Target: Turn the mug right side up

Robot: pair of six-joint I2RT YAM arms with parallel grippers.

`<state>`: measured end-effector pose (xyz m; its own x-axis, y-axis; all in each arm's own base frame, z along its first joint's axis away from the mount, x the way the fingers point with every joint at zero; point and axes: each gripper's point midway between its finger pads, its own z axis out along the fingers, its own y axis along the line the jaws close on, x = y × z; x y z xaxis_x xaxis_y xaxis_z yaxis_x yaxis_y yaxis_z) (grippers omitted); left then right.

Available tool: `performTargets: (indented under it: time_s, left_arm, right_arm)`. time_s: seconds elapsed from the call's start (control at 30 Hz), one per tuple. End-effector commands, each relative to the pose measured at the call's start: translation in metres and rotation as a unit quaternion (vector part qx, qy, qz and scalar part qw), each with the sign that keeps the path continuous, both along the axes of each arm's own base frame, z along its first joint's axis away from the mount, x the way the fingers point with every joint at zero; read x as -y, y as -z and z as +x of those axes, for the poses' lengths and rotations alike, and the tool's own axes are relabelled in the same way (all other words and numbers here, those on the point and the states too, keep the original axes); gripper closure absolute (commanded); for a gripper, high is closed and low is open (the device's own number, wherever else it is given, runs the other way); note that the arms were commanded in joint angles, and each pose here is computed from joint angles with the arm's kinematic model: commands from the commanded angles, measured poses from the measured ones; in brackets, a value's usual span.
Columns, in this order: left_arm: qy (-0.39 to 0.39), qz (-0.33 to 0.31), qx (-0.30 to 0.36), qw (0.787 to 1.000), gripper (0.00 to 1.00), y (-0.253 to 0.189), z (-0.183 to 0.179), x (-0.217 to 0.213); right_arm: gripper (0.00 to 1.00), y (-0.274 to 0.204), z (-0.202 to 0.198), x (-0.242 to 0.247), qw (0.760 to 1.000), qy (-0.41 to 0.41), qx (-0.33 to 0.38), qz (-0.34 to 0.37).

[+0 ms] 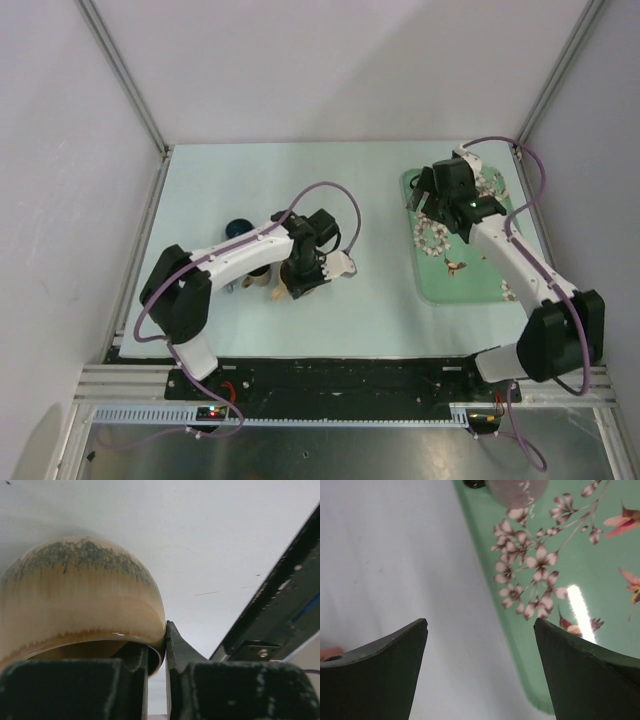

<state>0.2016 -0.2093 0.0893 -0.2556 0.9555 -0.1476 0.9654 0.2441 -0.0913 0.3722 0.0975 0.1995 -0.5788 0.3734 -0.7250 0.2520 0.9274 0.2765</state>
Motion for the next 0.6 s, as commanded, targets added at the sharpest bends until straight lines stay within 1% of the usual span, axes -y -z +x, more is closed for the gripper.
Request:
performTargets:
  time_s: [0.0,0.07,0.13,0.2,0.23,0.3,0.33,0.37,0.43,0.47,0.53,0.57]
  left_arm:
    - [0.042,0.034,0.066,0.996,1.00,0.018,0.024,-0.012]
    - [0.049,0.042,0.069,0.996,1.00,0.025,0.024,-0.017]
    - [0.056,0.043,0.071,0.995,0.99,0.030,0.024,-0.019]
    - [0.061,0.043,0.072,0.995,0.85,0.032,0.024,-0.019]
    - [0.064,0.042,0.074,0.994,0.76,0.032,0.024,-0.020]
    - [0.064,0.046,0.083,0.993,0.55,0.029,0.026,-0.022]
    - [0.060,0.048,0.090,0.993,0.48,0.026,0.028,-0.023]
    - [0.051,0.046,0.098,0.993,0.42,0.021,0.032,-0.023]
    - [0.028,0.036,0.104,0.994,0.35,0.006,0.037,-0.020]
    - [0.014,0.024,0.094,0.995,0.31,-0.002,0.036,-0.018]
    - [-0.011,-0.012,0.080,0.997,0.26,-0.027,0.038,-0.009]
    - [-0.021,-0.032,0.076,0.996,0.24,-0.041,0.041,-0.003]
  right_arm:
    - [0.08,0.010,0.034,0.026,0.997,0.053,0.023,-0.052]
    - [0.09,0.016,0.049,0.035,0.994,0.086,0.030,-0.067]
    - [0.10,0.017,0.068,0.034,0.992,0.098,0.038,-0.073]
    - [0.11,0.019,0.095,0.018,0.993,0.060,0.049,-0.091]
    - [0.11,0.018,0.106,0.007,0.993,0.023,0.055,-0.105]
    - [0.08,0.015,0.128,-0.012,0.983,-0.060,0.062,-0.162]
    - [0.07,0.015,0.139,-0.017,0.977,-0.091,0.054,-0.184]
    - [0.06,0.022,0.142,-0.017,0.972,-0.120,0.028,-0.200]
    - [0.06,0.029,0.155,-0.015,0.968,-0.141,-0.013,-0.206]
    - [0.07,0.030,0.165,-0.014,0.967,-0.145,-0.027,-0.205]
    - [0.08,0.041,0.176,-0.021,0.959,-0.184,-0.048,-0.209]
    - [0.08,0.045,0.181,-0.027,0.950,-0.210,-0.051,-0.225]
